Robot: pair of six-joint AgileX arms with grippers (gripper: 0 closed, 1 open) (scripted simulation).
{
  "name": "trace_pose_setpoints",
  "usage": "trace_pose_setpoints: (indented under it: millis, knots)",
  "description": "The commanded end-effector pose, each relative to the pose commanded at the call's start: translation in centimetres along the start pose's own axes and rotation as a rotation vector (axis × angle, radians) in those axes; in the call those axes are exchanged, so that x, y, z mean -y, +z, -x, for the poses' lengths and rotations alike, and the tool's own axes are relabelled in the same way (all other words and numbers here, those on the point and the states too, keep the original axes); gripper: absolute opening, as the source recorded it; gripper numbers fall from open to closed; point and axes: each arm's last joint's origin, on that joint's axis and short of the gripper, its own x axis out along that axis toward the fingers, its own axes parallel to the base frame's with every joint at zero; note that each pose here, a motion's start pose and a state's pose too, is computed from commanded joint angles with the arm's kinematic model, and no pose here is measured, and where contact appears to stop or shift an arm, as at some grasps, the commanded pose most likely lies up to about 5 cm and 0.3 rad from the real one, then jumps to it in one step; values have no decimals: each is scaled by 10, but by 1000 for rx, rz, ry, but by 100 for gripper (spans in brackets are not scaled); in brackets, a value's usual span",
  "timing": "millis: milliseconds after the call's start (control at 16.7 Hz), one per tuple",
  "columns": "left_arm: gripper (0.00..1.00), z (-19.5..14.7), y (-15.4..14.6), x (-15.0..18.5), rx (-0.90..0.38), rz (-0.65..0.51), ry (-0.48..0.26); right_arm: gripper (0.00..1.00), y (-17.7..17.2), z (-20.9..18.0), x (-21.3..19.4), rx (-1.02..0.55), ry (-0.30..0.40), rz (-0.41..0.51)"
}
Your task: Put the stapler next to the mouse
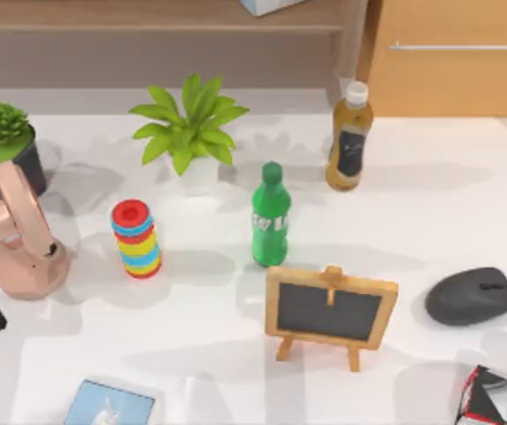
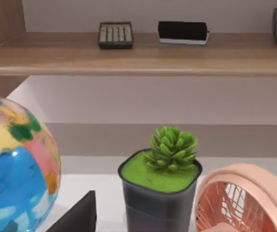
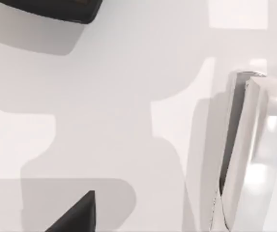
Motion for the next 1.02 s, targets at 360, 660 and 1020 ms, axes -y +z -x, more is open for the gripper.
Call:
trace_pose_setpoints:
  millis: [360,660,1020]
  knots:
    - [100,0,0,0,0,0,0,100,22,-17,6,-225,-54,-79]
    - [100,0,0,0,0,0,0,100,21,-18,5,-224,-53,-75]
    - [100,0,0,0,0,0,0,100,15,-57,7,-215,-52,-78]
